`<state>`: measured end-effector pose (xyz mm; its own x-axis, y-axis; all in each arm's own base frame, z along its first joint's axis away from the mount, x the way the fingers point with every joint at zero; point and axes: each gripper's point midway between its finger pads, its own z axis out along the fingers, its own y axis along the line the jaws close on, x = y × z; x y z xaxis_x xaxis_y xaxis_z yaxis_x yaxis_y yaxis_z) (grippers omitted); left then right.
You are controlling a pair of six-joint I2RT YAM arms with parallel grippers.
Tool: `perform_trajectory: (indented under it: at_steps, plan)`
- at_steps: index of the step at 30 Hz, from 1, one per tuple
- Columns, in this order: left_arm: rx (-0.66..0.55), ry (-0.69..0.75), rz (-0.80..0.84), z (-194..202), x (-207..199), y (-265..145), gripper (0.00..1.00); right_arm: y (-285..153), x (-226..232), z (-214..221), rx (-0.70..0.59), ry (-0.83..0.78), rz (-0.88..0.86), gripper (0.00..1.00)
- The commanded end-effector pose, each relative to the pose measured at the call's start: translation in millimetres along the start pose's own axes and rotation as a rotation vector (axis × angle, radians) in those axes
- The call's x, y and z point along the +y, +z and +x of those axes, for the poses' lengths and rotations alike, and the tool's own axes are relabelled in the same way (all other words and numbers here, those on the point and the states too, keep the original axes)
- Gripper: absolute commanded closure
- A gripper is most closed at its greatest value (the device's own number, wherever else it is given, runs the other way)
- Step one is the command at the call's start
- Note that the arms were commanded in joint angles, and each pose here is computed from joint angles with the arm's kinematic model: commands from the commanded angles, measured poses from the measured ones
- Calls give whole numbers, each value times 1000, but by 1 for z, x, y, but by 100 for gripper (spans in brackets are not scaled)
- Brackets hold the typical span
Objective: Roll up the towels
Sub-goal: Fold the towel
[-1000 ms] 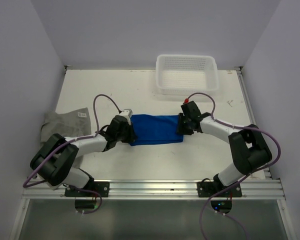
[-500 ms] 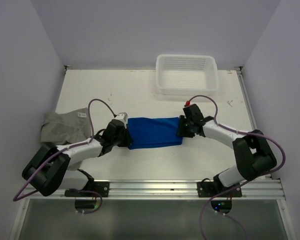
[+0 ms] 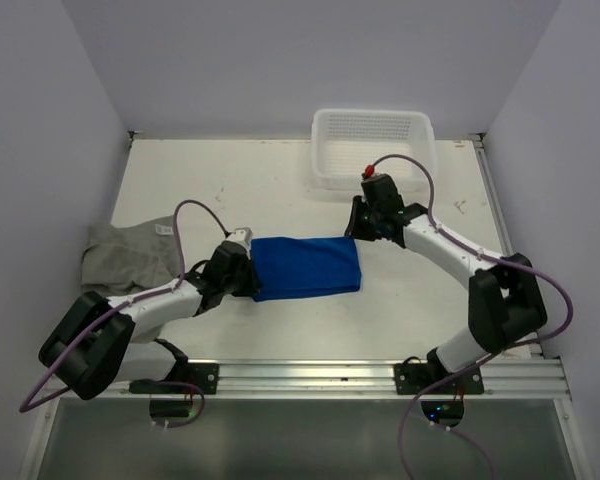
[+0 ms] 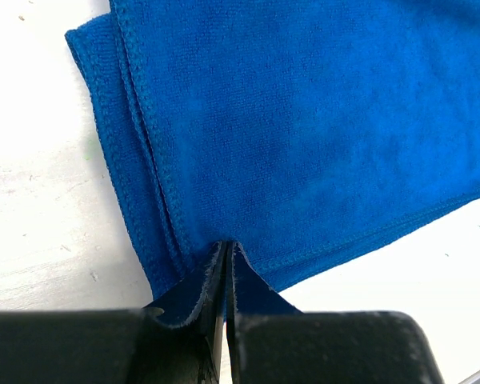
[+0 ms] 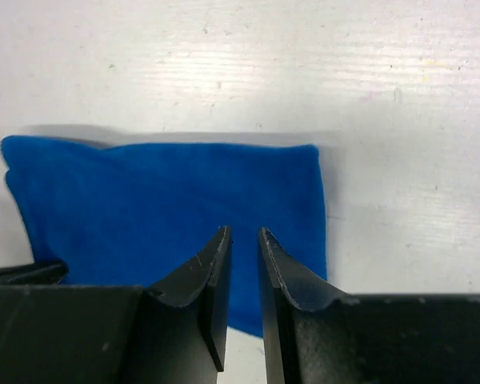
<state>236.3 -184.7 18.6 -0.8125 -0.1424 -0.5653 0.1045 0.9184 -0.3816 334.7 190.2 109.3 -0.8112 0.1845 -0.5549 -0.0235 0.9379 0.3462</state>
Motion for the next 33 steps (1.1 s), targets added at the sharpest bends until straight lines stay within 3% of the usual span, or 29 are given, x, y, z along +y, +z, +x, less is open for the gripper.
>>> perform_trajectory:
  at_steps: [1, 10, 15, 18, 33]
  plan:
    - [63, 21, -79, 24, 21, -4, 93, 24, -8, -7, 15, -31, 61, 76]
    - [62, 36, -80, 22, 21, -8, 93, 73, -36, 12, 90, -68, 187, 71]
    - [61, 40, -77, 21, 21, -9, 93, 80, -45, 19, 95, -62, 218, 87]
    - [61, 46, -77, 21, 20, -9, 93, 80, -44, 17, 96, -61, 222, 88]
    - [62, 43, -67, 28, 23, -15, 92, 72, -28, -13, 64, -33, 213, 74]
